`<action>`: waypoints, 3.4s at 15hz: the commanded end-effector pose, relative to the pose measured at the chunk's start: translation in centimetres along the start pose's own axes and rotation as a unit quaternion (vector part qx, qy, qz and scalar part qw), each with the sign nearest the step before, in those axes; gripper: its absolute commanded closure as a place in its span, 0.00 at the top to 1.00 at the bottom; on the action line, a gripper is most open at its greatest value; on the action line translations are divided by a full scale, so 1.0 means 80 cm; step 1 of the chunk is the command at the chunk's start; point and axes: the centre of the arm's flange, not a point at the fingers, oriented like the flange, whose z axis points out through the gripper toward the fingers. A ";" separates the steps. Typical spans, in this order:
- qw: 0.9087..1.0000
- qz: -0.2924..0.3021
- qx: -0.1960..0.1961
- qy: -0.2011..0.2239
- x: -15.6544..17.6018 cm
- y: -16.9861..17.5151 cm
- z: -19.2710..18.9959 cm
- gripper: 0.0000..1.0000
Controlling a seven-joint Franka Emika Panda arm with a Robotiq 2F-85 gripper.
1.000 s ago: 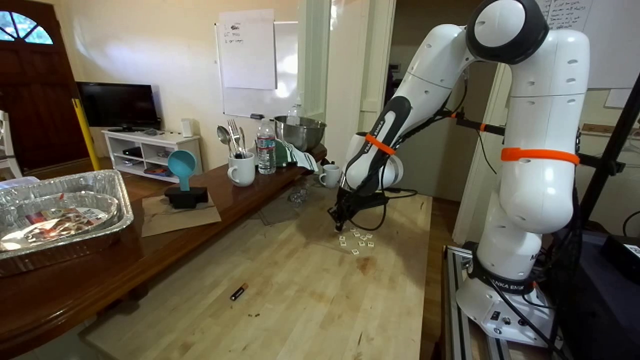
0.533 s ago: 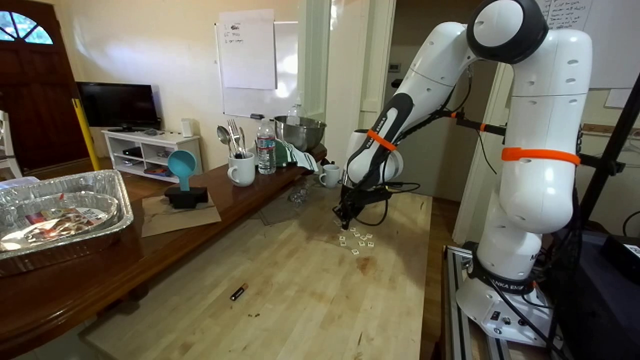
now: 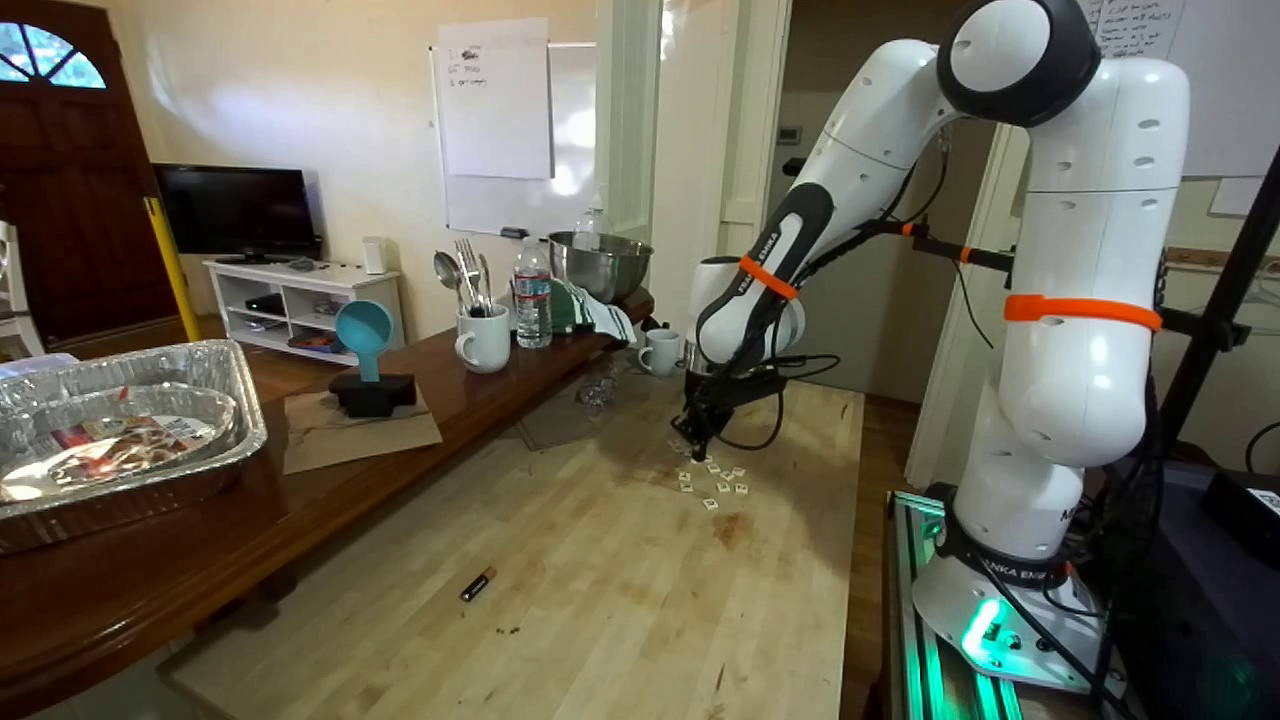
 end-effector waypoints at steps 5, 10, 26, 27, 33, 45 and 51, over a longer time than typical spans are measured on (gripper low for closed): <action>0.998 0.002 -0.055 -0.027 -0.017 0.036 0.027 0.00; 0.997 -0.012 -0.055 -0.057 -0.027 0.043 0.037 0.00; 0.986 -0.150 -0.035 -0.059 -0.073 -0.027 0.036 0.00; 0.986 -0.153 -0.031 -0.055 -0.075 -0.026 0.028 0.00; 0.987 -0.163 -0.005 0.001 -0.088 -0.028 -0.004 0.00; 0.976 -0.211 -0.018 0.043 -0.033 -0.021 -0.012 0.00; 0.973 -0.225 -0.019 0.048 -0.012 -0.007 -0.011 0.00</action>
